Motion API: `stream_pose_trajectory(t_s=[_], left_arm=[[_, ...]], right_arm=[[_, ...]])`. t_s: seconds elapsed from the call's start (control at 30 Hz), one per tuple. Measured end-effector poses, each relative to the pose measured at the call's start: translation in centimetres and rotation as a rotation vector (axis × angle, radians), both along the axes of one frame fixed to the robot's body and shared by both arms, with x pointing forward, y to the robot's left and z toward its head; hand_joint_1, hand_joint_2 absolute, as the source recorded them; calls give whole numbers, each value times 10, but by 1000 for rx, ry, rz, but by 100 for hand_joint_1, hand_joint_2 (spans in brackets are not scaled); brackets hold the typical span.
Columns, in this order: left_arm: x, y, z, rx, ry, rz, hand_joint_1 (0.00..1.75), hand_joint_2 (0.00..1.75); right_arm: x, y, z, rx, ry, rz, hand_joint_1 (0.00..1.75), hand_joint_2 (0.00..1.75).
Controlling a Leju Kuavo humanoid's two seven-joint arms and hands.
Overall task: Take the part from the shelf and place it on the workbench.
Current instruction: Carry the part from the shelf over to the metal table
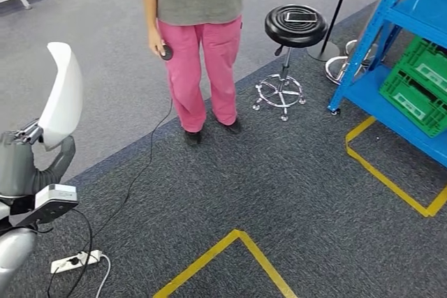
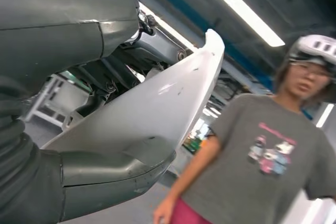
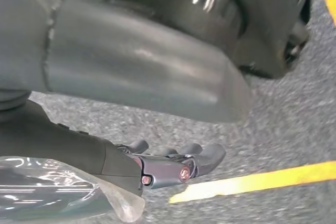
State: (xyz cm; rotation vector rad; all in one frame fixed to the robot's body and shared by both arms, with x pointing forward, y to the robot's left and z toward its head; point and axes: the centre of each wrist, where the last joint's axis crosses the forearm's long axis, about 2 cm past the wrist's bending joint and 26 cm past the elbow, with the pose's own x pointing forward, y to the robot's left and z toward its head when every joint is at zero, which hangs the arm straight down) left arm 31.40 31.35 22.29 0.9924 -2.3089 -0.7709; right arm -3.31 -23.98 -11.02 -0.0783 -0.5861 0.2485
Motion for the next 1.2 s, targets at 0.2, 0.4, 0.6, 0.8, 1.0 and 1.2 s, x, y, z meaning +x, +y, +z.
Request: stream_pose_trajectory(t_s=[0.2, 0.4, 0.6, 0.8, 1.0, 1.2], left_arm=[[-4, 1, -1, -1, 0, 5, 175, 175], [-2, -1, 2, -2, -5, -1, 175, 175], [1, -3, 6, -4, -17, -6, 175, 175], [1, -5, 6, -5, -14, -13, 175, 175], [2, -5, 8, -6, -19, -13, 175, 175], [4, -8, 10, -11, -25, -19, 175, 175]], right_arm=[[0, 0, 0, -6, 25, 6, 0, 0], [1, 1, 0, -3, 176, 4, 0, 0], [3, 1, 0, -4, 229, 5, 0, 0], [3, 1, 0, -5, 233, 5, 0, 0], [4, 1, 0, -5, 229, 5, 0, 0], [5, 0, 0, -26, 271, 19, 0, 0]])
